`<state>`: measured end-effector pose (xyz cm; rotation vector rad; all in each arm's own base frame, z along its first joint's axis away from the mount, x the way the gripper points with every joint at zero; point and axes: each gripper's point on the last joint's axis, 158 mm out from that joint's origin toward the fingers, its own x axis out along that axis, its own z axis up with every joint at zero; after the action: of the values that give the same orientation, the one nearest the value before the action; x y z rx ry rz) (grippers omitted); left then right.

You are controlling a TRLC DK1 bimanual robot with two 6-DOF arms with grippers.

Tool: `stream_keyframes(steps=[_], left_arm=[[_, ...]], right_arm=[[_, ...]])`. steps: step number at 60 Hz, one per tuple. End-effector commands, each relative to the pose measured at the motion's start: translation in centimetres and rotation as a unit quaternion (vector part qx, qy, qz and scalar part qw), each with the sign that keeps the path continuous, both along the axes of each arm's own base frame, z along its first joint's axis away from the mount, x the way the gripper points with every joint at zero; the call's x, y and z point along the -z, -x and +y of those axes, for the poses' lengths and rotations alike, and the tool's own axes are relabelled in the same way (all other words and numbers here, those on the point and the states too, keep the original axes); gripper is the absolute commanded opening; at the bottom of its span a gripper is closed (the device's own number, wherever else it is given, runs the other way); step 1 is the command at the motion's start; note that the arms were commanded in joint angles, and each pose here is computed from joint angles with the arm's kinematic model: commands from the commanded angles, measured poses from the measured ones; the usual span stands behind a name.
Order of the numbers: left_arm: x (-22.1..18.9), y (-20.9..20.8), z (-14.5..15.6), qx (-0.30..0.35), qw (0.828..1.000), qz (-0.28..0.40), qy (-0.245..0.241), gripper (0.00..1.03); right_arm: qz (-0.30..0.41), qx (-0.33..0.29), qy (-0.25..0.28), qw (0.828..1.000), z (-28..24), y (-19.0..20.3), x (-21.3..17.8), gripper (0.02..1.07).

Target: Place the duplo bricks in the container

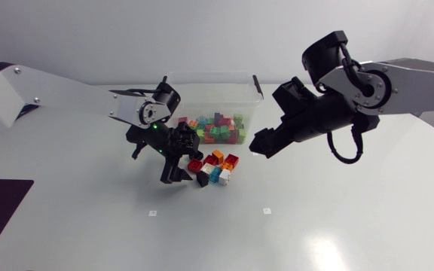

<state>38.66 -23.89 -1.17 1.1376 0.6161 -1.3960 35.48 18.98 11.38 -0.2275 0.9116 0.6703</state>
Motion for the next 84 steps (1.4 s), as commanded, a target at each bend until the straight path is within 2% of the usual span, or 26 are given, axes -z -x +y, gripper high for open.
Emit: stream_keyframes(steps=[1,24,41,54,66,82,84], left_arm=[[0.7,-0.2,-0.7,0.028,1.000,-0.005,-0.008,0.97],[2.3,0.5,-0.3,0.042,0.998,0.020,-0.039,0.96],[2.1,2.6,1.8,0.054,0.995,0.054,-0.066,0.95],[2.6,0.7,1.3,0.027,0.996,0.055,-0.060,0.94],[2.9,0.4,0.8,0.013,0.996,0.067,-0.059,0.76],[3.9,1.6,1.7,0.006,0.993,0.093,-0.069,0.24],[3.9,1.7,1.9,0.004,0.993,0.094,-0.069,0.22]], right_arm=[[-0.004,-0.014,0.001,1.000,0.1,0.8,0.3,1.00],[0.005,-0.022,0.005,1.000,0.4,1.8,1.1,1.00],[0.003,-0.025,0.004,1.000,0.6,2.0,1.0,1.00],[0.009,-0.035,0.004,0.999,1.6,2.5,1.7,0.99],[0.023,-0.056,0.008,0.998,3.3,3.9,3.4,0.99],[0.036,-0.068,0.020,0.997,5.1,4.4,5.4,0.99],[0.036,-0.069,0.025,0.997,5.3,4.4,5.6,0.99]])
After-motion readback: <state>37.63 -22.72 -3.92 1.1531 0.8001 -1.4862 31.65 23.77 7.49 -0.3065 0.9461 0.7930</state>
